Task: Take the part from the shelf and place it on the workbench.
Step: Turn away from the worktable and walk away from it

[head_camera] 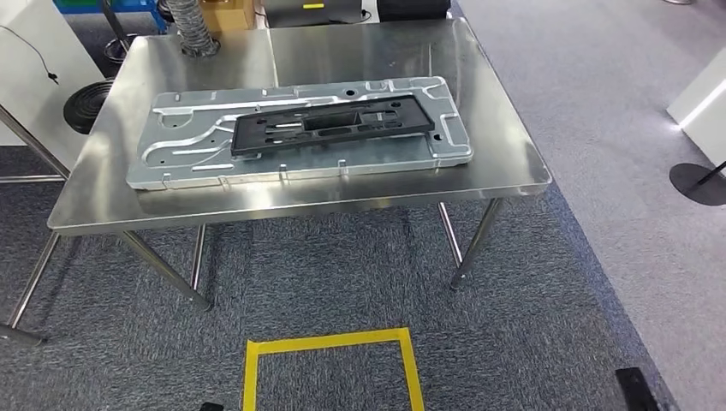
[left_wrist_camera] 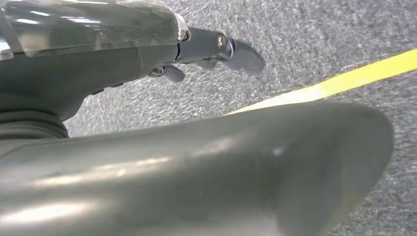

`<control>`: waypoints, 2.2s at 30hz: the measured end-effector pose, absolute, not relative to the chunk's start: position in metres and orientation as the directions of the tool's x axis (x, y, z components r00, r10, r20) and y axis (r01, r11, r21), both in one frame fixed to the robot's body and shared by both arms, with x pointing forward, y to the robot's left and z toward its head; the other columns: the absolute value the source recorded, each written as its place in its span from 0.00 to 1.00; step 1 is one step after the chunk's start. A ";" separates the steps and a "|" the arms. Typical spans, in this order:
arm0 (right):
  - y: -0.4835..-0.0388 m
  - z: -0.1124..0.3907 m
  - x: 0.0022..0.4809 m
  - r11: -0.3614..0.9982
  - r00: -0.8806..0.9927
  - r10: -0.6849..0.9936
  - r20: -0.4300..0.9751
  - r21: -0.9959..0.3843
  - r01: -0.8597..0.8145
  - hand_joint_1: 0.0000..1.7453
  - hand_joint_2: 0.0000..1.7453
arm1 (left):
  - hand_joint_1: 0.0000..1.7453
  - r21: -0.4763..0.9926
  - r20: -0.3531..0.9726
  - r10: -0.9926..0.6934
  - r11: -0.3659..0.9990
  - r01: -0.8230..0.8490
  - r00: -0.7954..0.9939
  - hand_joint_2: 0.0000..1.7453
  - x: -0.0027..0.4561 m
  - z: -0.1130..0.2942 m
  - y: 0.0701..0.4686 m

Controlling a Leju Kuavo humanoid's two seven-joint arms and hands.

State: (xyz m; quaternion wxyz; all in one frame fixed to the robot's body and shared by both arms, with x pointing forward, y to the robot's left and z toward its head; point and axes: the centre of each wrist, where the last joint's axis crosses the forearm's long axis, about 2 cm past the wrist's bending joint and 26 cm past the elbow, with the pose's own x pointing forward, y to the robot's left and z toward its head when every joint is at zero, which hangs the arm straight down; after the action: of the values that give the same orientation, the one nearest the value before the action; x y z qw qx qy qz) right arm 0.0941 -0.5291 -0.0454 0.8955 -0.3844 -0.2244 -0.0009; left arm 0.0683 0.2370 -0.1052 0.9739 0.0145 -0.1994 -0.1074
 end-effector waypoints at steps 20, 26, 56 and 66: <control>-0.342 -0.107 0.060 0.956 0.979 -0.103 0.177 -0.256 0.146 0.00 0.00 | 0.00 0.083 0.394 -0.222 0.975 0.206 0.892 0.00 0.076 -0.104 0.238; -0.324 -0.108 0.058 0.965 0.980 -0.106 0.171 -0.221 0.143 0.00 0.00 | 0.00 0.087 0.390 -0.233 0.972 0.217 0.891 0.00 0.074 -0.104 0.239; -0.313 -0.110 0.057 0.995 0.974 -0.050 0.220 -0.076 0.069 0.00 1.00 | 0.00 0.102 0.346 -0.246 0.969 0.224 0.905 0.00 0.060 -0.107 0.240; -0.306 -0.110 0.058 0.998 0.968 -0.013 0.251 -0.054 0.028 0.00 1.00 | 0.00 0.111 0.334 -0.252 0.967 0.228 0.908 1.00 0.062 -0.106 0.240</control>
State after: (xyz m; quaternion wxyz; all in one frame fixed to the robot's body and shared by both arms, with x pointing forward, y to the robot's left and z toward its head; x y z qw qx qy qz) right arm 0.0579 -0.3062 -0.1096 0.9915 -0.0286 -0.1262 -0.0103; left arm 0.0618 0.2402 -0.1064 0.9762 0.0345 -0.1754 -0.1229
